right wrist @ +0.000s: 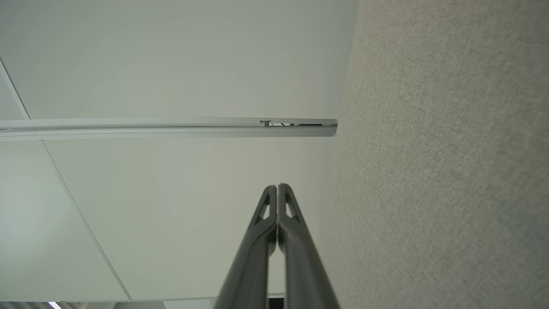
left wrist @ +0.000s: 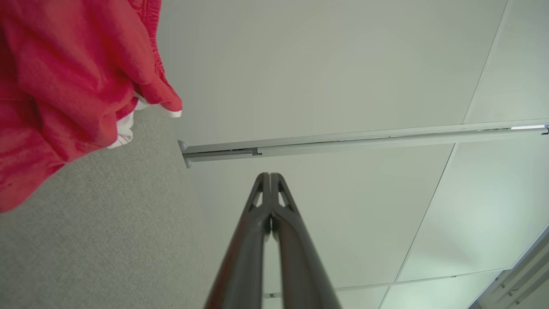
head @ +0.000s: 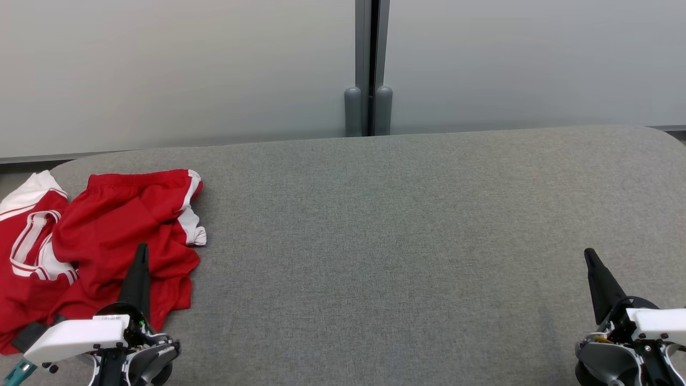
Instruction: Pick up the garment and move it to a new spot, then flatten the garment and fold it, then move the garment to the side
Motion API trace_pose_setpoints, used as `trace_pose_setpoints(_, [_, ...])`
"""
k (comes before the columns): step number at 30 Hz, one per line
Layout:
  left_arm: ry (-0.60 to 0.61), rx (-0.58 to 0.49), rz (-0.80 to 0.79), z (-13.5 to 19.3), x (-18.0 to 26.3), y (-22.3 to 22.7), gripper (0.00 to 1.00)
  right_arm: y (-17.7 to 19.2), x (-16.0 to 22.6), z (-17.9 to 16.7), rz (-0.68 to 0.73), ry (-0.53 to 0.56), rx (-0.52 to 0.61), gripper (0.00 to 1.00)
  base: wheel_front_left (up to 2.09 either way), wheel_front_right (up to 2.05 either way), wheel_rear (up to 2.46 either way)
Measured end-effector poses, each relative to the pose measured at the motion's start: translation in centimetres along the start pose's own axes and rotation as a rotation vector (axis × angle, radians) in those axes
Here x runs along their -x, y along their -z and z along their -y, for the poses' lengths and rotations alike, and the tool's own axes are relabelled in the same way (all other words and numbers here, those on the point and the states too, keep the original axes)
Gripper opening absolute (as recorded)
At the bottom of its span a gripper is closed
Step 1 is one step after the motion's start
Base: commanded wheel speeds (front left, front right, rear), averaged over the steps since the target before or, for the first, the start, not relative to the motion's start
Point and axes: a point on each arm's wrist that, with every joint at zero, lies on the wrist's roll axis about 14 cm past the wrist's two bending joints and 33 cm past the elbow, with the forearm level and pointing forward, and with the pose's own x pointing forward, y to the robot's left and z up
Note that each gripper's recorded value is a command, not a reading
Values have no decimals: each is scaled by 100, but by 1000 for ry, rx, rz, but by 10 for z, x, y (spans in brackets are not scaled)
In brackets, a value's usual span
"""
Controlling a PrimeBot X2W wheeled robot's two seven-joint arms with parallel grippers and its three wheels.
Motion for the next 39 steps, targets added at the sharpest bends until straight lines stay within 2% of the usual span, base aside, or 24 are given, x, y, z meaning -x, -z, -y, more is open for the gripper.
trace_pose_setpoints(14, [0,0,0,0,0,0,0,0,0,0,0,0,0,0,0,0,0])
trace_pose_setpoints(15, [-9,2,0,-3,1,1,100,0,1,2,0,7,-2,100,0,0,0])
trace_pose_setpoints(19, [-74,15,3,-25,12,3,100,4,11,23,2,67,-16,100,0,0,0])
trace_pose_setpoints(30, [-72,-18,15,-25,13,8,100,9,10,17,5,53,72,100,0,0,0])
trace_pose_setpoints(35, [-74,-107,24,-24,15,6,100,13,10,11,-6,33,185,100,0,0,0])
trace_pose_setpoints(39, [-69,-206,25,-22,15,6,100,16,9,2,-16,5,324,100,0,0,0])
